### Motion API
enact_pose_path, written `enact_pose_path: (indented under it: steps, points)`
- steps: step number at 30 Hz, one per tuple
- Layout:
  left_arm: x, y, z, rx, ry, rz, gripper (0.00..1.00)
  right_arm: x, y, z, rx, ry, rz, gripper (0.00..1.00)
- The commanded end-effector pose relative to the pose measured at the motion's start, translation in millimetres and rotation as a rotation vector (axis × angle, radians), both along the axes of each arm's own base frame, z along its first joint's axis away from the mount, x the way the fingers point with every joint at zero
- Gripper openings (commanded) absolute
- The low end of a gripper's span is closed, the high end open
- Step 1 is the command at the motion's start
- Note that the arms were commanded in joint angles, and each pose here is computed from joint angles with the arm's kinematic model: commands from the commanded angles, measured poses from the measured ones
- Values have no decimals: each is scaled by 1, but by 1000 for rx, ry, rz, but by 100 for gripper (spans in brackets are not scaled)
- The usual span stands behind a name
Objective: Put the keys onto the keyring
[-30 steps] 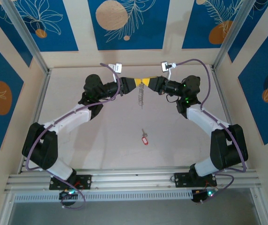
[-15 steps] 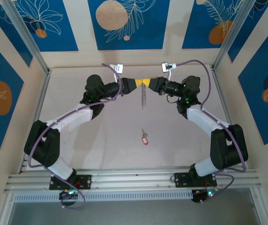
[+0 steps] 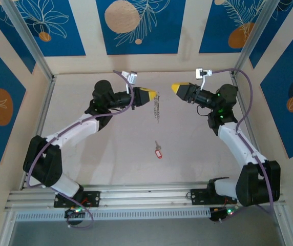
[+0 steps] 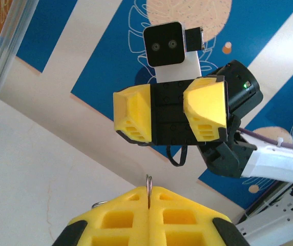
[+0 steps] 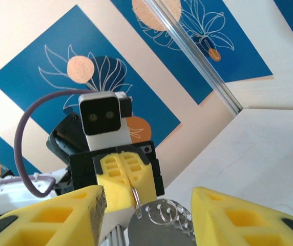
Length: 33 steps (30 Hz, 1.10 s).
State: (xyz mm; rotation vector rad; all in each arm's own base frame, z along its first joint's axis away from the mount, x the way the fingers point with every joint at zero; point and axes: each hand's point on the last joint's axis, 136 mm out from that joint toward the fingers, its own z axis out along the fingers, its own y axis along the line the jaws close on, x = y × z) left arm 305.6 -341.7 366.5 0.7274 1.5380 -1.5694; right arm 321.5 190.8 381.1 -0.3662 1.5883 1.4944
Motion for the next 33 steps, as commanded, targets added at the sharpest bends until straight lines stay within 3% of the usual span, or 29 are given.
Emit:
enact_pose_path:
  steps: [1, 14, 33]
  points:
    - [-21, 3, 37, -3, -214, -43, 0, -10, 3, -12, -58, 4, 23, 49]
    - [-27, 3, 49, 60, -352, -69, 0, -37, 13, -2, -123, -100, 142, 46]
    - [-23, 7, 64, -59, -320, -14, 0, -32, 28, 25, -47, -131, 112, 39]
